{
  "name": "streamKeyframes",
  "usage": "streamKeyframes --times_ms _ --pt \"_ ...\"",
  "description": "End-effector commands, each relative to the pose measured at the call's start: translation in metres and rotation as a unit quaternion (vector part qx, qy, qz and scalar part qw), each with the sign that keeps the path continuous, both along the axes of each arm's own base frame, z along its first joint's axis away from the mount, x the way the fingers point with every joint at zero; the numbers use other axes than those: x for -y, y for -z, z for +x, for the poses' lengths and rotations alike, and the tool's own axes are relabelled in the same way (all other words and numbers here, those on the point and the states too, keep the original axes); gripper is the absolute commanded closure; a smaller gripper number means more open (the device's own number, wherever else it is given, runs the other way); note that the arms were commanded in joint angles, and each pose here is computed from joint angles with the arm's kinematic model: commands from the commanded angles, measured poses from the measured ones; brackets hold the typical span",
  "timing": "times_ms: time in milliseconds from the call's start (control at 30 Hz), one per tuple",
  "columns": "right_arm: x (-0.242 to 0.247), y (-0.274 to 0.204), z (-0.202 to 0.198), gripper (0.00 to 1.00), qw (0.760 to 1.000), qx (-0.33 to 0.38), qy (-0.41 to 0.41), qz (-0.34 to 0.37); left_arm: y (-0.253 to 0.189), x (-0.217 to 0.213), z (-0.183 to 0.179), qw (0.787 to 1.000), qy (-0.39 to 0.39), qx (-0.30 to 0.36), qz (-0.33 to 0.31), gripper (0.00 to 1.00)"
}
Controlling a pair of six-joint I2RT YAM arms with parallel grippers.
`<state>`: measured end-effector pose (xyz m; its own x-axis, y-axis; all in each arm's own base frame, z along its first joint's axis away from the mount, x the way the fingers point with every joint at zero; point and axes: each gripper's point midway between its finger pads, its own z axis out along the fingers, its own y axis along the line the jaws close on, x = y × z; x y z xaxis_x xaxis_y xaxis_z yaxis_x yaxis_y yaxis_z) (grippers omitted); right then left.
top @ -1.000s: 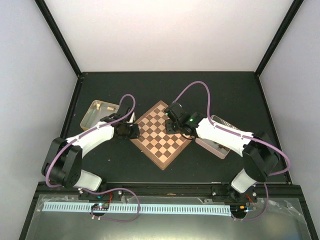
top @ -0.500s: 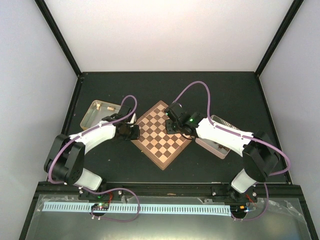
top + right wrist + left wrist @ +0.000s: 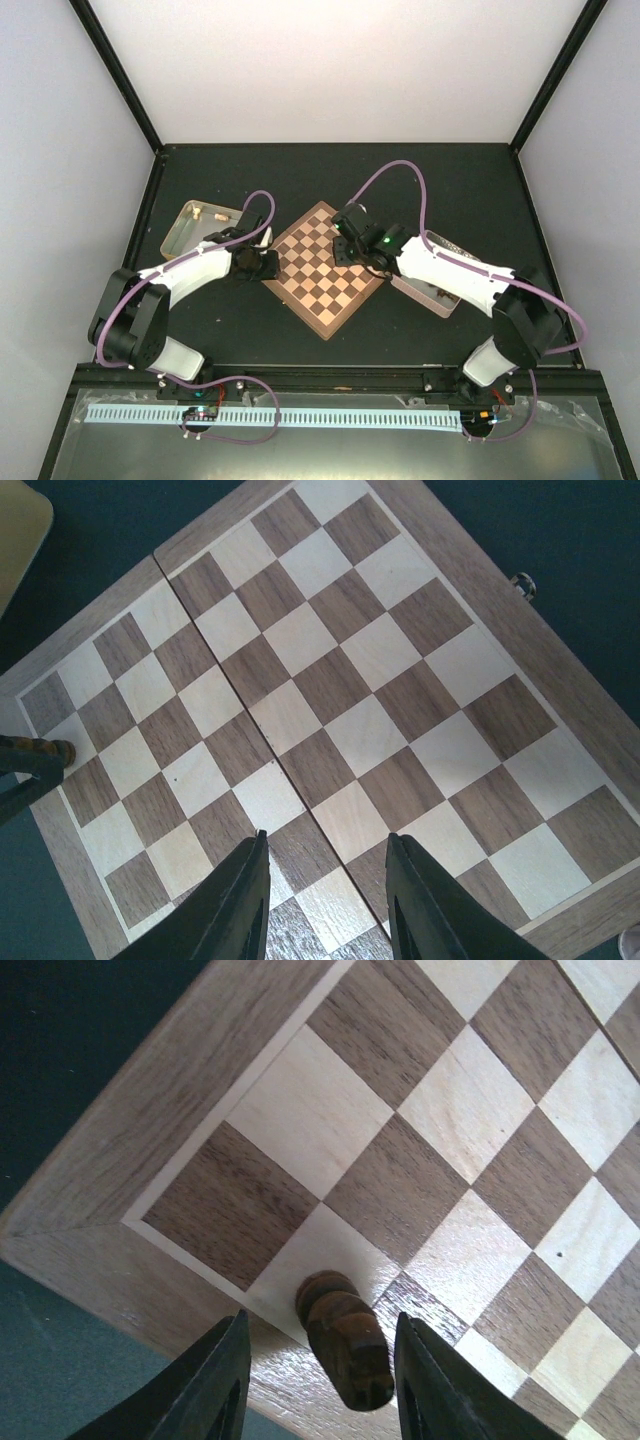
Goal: Set up the chess pieces on the board
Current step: Adjust the chess piece on the chessboard, then pick up the chess piece from the storage box.
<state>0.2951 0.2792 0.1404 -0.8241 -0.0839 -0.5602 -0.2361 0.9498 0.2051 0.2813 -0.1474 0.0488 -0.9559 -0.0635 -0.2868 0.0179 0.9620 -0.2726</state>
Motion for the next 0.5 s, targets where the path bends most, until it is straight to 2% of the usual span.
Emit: streamKeyframes --times_ms 0,233,267,467 --pt "0.030 -0.014 0.009 0.66 0.999 0.027 0.039 0.001 -0.034 0.015 0.013 0.998 0.019 0.043 -0.033 0.55" --pt "0.129 -0.007 0.011 0.66 0.987 0.029 0.159 -0.012 -0.072 0.011 0.019 0.992 0.011 0.113 -0.048 0.53" --pt "0.162 0.006 0.008 0.66 0.979 0.019 0.199 -0.026 -0.095 0.009 0.021 0.986 0.006 0.156 -0.059 0.52" --pt "0.212 0.044 -0.012 0.71 0.963 -0.026 0.262 -0.061 -0.136 0.005 0.021 0.967 -0.003 0.238 -0.088 0.51"
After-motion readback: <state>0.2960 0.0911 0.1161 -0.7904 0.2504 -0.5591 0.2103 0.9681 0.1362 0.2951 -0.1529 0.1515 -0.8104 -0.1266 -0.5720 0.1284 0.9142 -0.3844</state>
